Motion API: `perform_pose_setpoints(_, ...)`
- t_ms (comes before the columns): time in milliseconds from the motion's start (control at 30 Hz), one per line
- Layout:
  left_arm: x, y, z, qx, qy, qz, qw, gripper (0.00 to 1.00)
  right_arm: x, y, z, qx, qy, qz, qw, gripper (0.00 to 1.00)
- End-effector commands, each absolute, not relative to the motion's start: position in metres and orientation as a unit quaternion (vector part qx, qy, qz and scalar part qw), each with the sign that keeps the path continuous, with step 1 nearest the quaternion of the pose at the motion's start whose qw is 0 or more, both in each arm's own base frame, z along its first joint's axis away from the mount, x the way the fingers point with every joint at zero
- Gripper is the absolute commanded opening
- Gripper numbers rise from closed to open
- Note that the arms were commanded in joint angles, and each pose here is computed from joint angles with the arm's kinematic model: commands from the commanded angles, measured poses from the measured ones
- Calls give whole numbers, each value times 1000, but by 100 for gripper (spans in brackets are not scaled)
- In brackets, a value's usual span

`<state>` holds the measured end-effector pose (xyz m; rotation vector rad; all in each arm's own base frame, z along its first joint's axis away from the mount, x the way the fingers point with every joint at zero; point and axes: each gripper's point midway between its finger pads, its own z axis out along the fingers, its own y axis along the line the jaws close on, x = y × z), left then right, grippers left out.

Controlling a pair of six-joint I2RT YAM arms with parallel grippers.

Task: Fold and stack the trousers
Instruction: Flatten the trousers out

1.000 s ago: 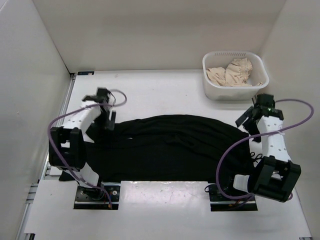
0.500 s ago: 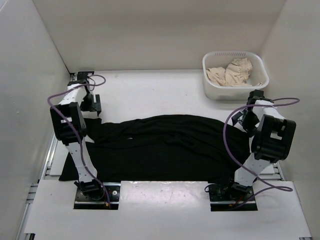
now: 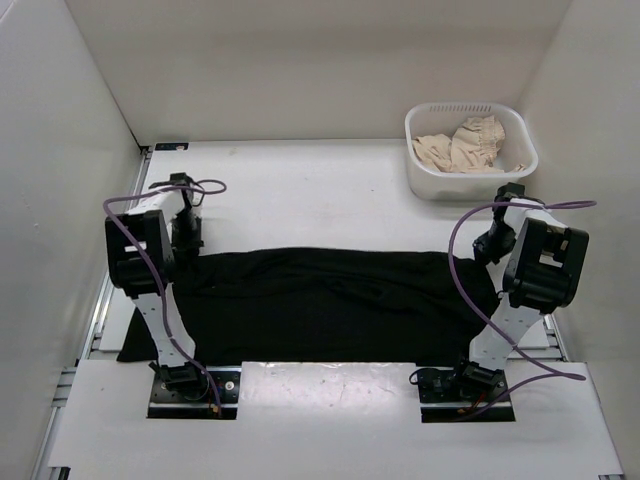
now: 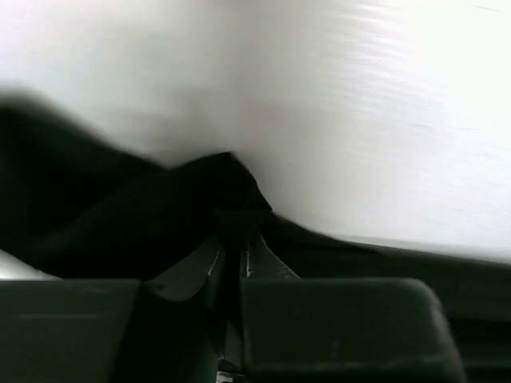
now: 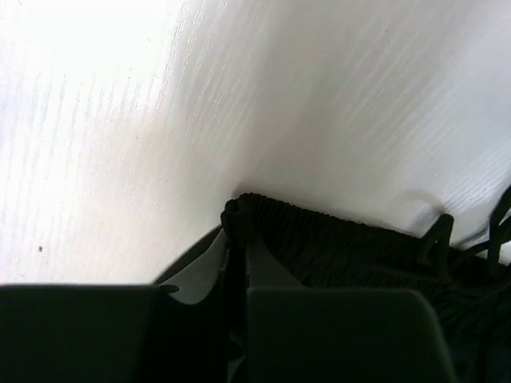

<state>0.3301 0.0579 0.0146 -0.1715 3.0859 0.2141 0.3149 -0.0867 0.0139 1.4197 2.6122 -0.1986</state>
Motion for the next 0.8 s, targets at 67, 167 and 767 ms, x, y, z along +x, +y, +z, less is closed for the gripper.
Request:
perform_pose_setpoints(67, 350, 124, 90, -131, 970, 136, 153, 19, 324, -96, 11, 482, 867, -78, 100, 0)
perform_pose_setpoints(167, 344, 142, 126, -159, 955, 150, 199, 19, 331, -100, 32, 474, 868, -78, 128, 0)
perform_pose_setpoints(767, 283, 194, 114, -261, 933, 150, 197, 76, 345, -94, 52, 430, 889, -42, 150, 0)
